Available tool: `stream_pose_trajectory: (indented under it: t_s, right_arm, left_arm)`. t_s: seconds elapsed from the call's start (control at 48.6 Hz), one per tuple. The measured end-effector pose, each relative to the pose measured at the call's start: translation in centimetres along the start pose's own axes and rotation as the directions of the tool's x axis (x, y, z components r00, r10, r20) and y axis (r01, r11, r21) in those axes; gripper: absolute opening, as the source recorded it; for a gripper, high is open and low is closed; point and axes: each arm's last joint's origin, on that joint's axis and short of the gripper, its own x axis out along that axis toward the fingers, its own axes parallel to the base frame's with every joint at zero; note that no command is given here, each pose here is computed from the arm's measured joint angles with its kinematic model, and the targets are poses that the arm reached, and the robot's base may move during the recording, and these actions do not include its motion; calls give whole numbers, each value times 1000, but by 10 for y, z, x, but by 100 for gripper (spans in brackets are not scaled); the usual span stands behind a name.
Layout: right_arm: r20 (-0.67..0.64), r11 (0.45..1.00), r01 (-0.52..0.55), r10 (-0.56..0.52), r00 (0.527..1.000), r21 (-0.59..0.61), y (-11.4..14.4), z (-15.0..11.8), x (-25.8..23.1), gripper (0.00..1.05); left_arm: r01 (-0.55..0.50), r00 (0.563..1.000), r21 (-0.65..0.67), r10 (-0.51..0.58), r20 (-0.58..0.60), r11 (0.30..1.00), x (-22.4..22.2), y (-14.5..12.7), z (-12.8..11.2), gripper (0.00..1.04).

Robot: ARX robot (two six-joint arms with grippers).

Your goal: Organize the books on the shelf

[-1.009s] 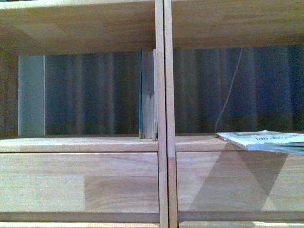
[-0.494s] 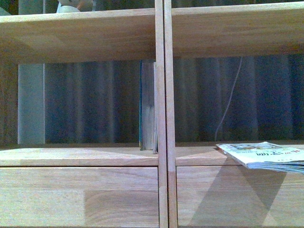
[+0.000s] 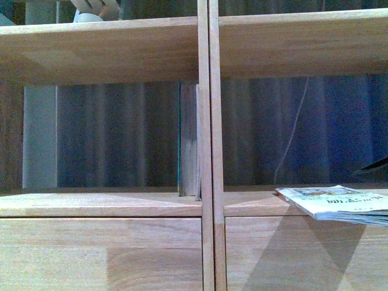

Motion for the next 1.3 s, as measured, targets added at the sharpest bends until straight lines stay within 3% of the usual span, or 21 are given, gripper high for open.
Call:
stream_pose_trajectory:
  t_s: [0.165, 0.309, 0.679, 0.844, 0.967, 1.194, 1.297]
  right_arm:
    - [6, 990, 74, -75, 997, 120, -10, 6, 35, 98]
    - [63, 977, 69, -84, 994, 202, -9, 21, 55, 98]
    - [180, 874, 60, -166, 969, 483, -26, 39, 107, 98]
    - [282, 791, 10, -230, 932, 612, -35, 52, 110, 70]
    - [281, 747, -21, -224, 933, 664, -34, 54, 110, 49]
    - [258, 736, -42, -183, 949, 676, -21, 43, 112, 9]
    - [254, 736, -57, -159, 954, 674, -17, 39, 113, 7]
  left_arm:
    - [0, 1000, 0, 0, 0, 1000, 0, 0, 0, 97]
    - [0, 1000, 0, 0, 0, 1000, 0, 0, 0, 97]
    - [0, 1000, 0, 0, 0, 1000, 0, 0, 0, 97]
    - [0, 1000, 0, 0, 0, 1000, 0, 0, 0, 97]
    - [0, 1000, 0, 0, 0, 1000, 0, 0, 0, 97]
    - [0, 1000, 0, 0, 0, 1000, 0, 0, 0, 97]
    - [0, 1000, 0, 0, 0, 1000, 0, 0, 0, 97]
